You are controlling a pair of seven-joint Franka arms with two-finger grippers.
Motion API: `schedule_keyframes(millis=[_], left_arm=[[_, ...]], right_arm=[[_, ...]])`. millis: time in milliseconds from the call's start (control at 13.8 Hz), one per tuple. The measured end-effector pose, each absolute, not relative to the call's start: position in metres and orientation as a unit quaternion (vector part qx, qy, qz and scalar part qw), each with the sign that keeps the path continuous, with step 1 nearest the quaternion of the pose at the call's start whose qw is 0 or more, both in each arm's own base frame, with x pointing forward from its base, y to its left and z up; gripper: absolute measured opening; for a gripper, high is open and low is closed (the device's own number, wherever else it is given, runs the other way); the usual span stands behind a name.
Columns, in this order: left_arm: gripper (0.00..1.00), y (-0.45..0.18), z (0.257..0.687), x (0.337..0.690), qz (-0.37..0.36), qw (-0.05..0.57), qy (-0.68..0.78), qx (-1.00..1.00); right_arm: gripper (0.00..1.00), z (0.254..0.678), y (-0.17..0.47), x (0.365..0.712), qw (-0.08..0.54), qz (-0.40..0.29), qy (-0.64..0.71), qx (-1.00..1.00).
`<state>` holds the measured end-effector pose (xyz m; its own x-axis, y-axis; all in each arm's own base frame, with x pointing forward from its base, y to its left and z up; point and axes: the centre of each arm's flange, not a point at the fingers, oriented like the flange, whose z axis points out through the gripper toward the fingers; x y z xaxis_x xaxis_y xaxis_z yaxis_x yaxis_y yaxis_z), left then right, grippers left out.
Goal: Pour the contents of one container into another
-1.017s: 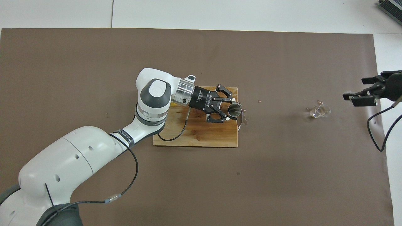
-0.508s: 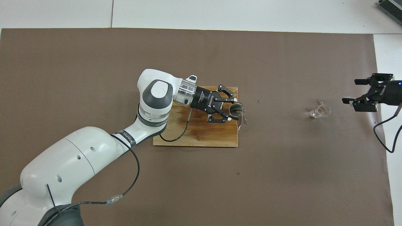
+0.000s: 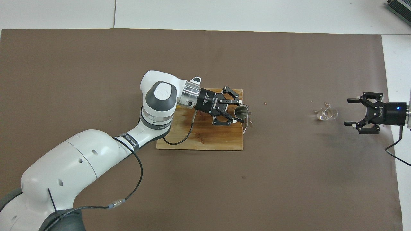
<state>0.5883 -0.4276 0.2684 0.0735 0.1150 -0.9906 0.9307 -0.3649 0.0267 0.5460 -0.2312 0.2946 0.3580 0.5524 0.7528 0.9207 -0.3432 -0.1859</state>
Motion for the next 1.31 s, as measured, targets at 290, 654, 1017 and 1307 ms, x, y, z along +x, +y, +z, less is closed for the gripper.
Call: schedule_keyframes(millis=[290, 654, 1017, 1307], left_arm=[[0.72, -0.426, 0.266, 0.590, -0.534, 0.380, 0.422, 0.626], [0.91, -0.426, 0.264, 0.591, -0.534, 0.381, 0.425, 0.624], [1.00, -0.425, 0.264, 0.591, -0.536, 0.379, 0.430, 0.619], [1.00, -0.424, 0.272, 0.596, -0.548, 0.370, 0.442, 0.606]], right_arm=[[1.00, 0.268, -0.225, 0.550, 0.327, -0.314, -0.482, -0.750], [1.00, 0.267, -0.211, 0.561, 0.317, -0.319, -0.490, -0.747], [1.00, 0.252, -0.211, 0.563, 0.309, -0.318, -0.494, -0.748], [1.00, 0.249, -0.202, 0.566, 0.306, -0.313, -0.499, -0.748]])
